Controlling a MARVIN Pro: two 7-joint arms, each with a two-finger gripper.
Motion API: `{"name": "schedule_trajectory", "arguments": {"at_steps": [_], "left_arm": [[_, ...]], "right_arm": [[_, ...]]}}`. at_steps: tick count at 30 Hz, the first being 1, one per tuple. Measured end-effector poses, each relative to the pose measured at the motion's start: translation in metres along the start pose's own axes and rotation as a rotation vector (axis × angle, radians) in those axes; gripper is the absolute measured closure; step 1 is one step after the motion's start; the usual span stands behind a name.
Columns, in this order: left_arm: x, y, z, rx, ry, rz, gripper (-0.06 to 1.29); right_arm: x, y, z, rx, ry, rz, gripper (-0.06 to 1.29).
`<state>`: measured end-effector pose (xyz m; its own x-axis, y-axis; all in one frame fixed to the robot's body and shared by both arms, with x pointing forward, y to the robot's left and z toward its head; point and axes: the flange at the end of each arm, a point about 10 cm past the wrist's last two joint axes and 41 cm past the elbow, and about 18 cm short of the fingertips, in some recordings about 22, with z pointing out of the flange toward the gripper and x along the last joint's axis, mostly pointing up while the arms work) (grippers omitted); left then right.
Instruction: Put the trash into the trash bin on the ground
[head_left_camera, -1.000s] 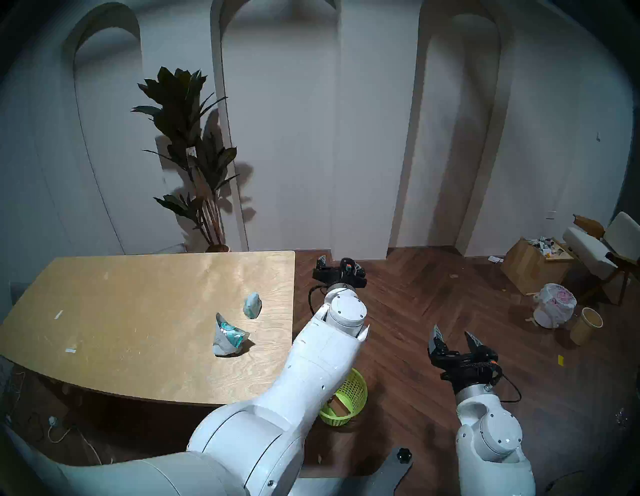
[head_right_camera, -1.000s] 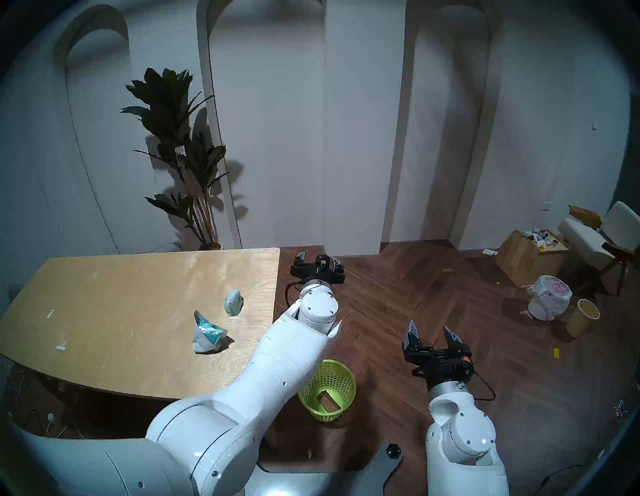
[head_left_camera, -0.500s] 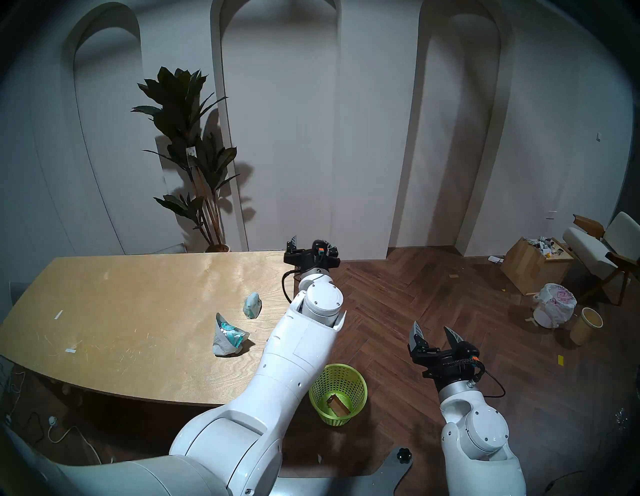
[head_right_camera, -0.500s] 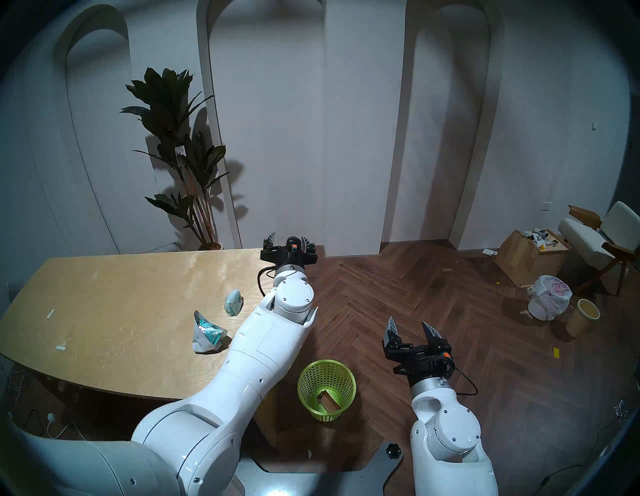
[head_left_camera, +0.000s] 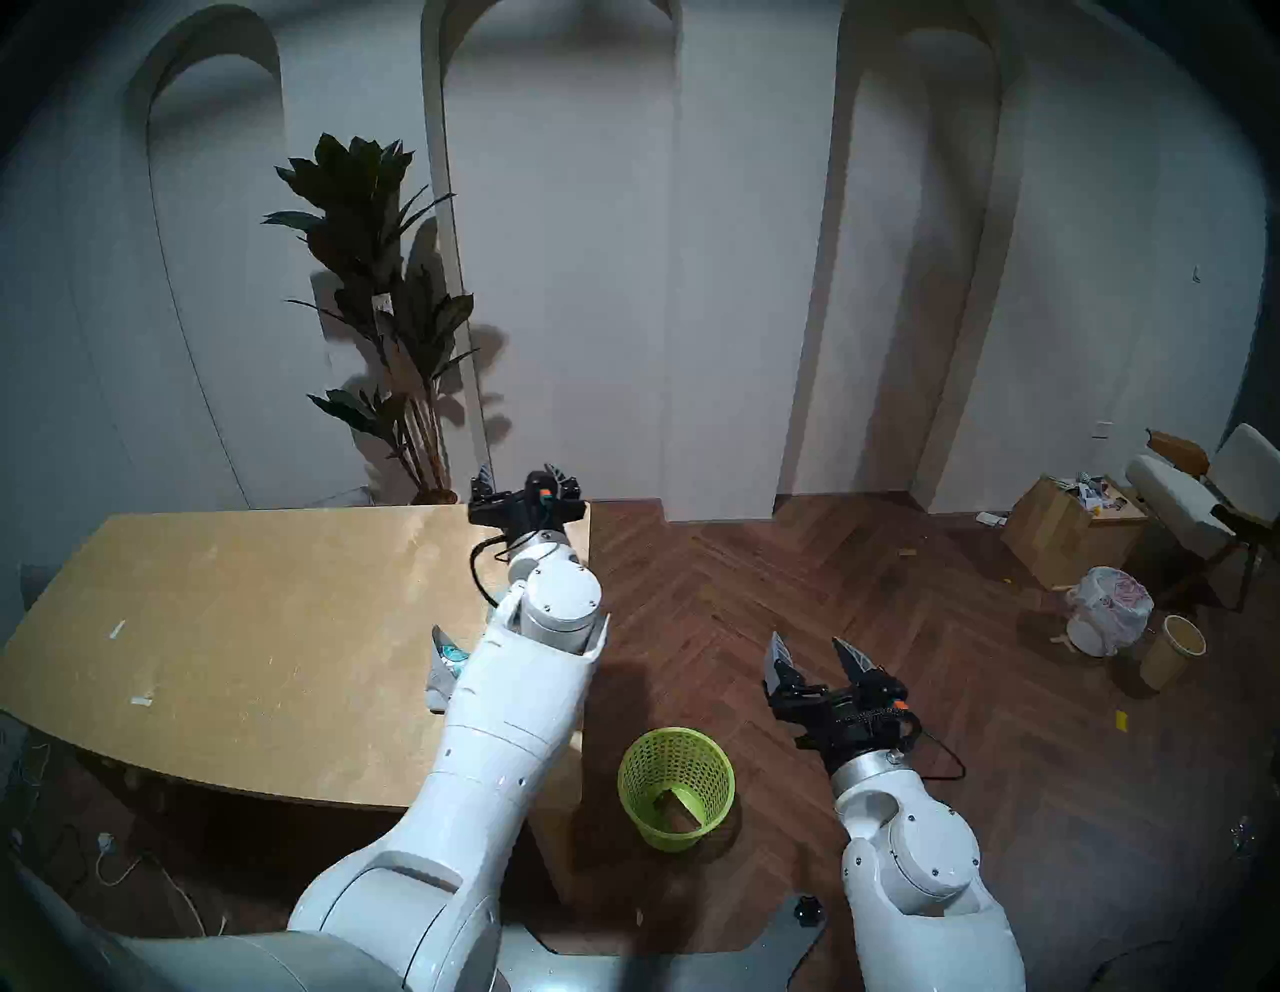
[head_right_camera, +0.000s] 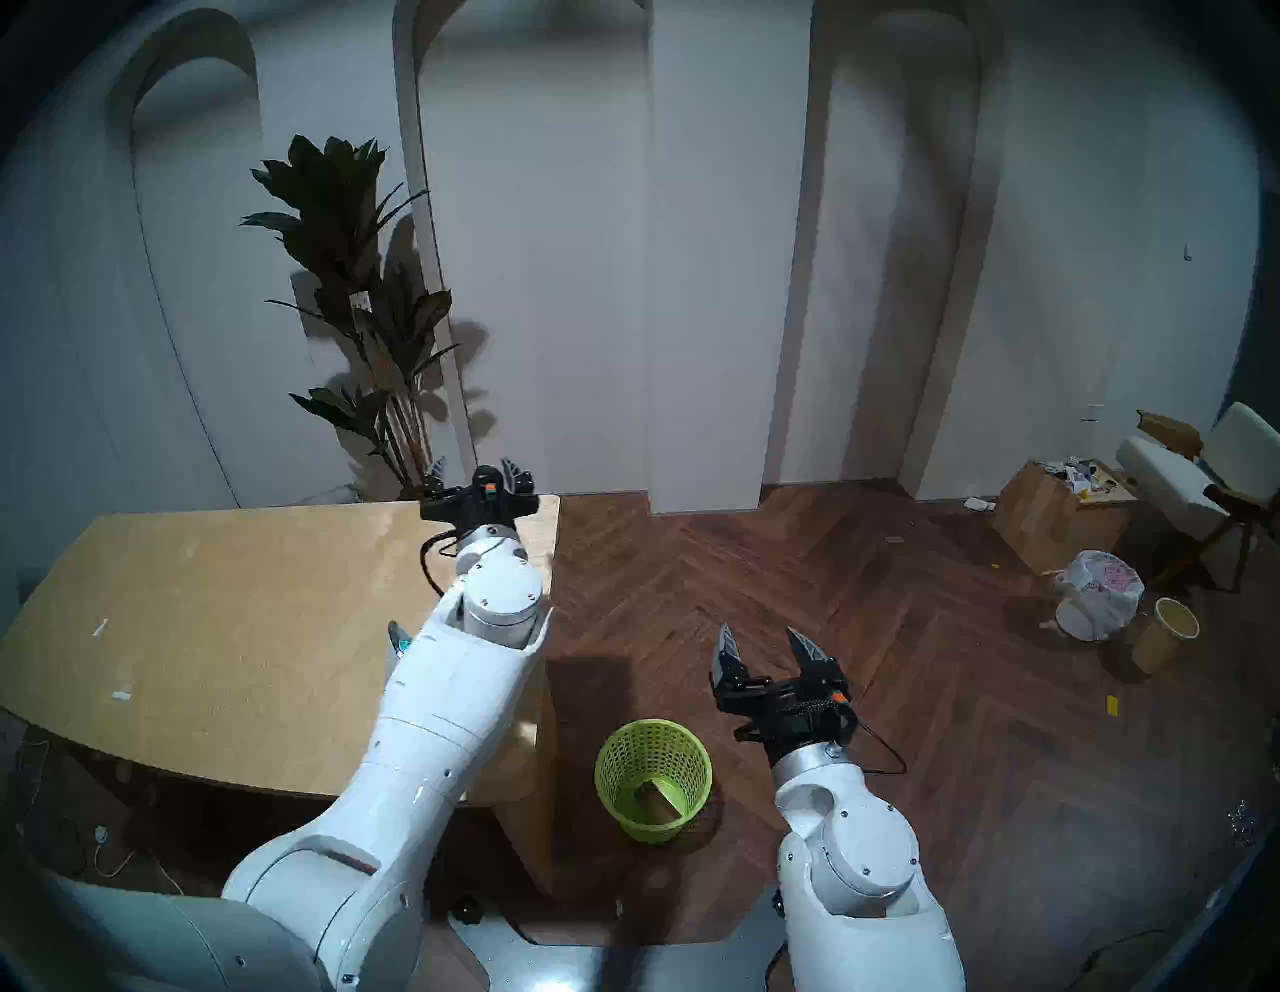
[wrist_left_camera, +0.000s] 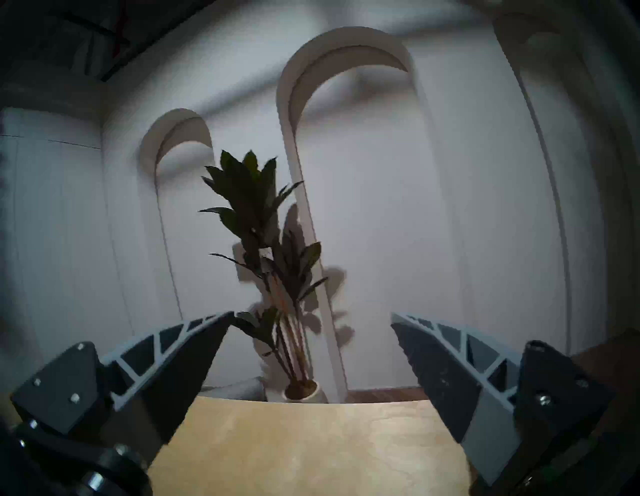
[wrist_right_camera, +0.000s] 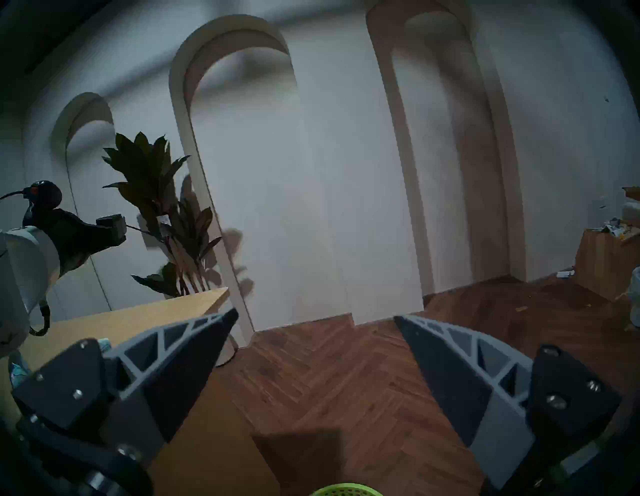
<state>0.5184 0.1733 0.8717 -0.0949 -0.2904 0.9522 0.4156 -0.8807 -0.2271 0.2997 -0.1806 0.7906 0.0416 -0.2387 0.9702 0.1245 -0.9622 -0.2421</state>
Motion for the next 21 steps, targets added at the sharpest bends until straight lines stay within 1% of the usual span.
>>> {"name": "schedule_trajectory", "arguments": {"at_steps": [2,3,4,9,11,13,16,17,21], "left_arm": [[-0.001,-0.011,0.002,0.022,0.005,0.008,0.02],[-0.003,-0.026,0.005,0.051,0.008,0.020,0.02],[-0.004,-0.031,0.005,0.061,0.009,0.024,0.02],[-0.011,-0.074,0.009,0.138,0.005,0.063,0.02],[-0.014,-0.086,0.009,0.161,0.002,0.074,0.02],[-0.017,-0.102,0.008,0.189,-0.003,0.089,0.02],[-0.024,-0.135,0.006,0.243,-0.015,0.123,0.02],[-0.024,-0.140,0.005,0.251,-0.017,0.127,0.02],[-0.028,-0.169,0.000,0.297,-0.026,0.155,0.02]], "right_arm": [[0.000,-0.004,0.002,0.013,0.000,0.001,-0.02],[-0.001,-0.010,0.004,0.030,-0.001,0.001,-0.02],[-0.001,-0.012,0.004,0.036,-0.002,0.001,-0.02],[-0.002,-0.026,0.009,0.089,-0.007,-0.005,-0.02],[-0.002,-0.030,0.011,0.105,-0.010,-0.009,-0.02],[-0.002,-0.035,0.013,0.125,-0.014,-0.013,-0.02],[-0.003,-0.046,0.017,0.169,-0.026,-0.022,-0.02],[-0.004,-0.048,0.018,0.176,-0.028,-0.024,-0.02],[-0.005,-0.060,0.023,0.223,-0.043,-0.033,-0.02]]}}
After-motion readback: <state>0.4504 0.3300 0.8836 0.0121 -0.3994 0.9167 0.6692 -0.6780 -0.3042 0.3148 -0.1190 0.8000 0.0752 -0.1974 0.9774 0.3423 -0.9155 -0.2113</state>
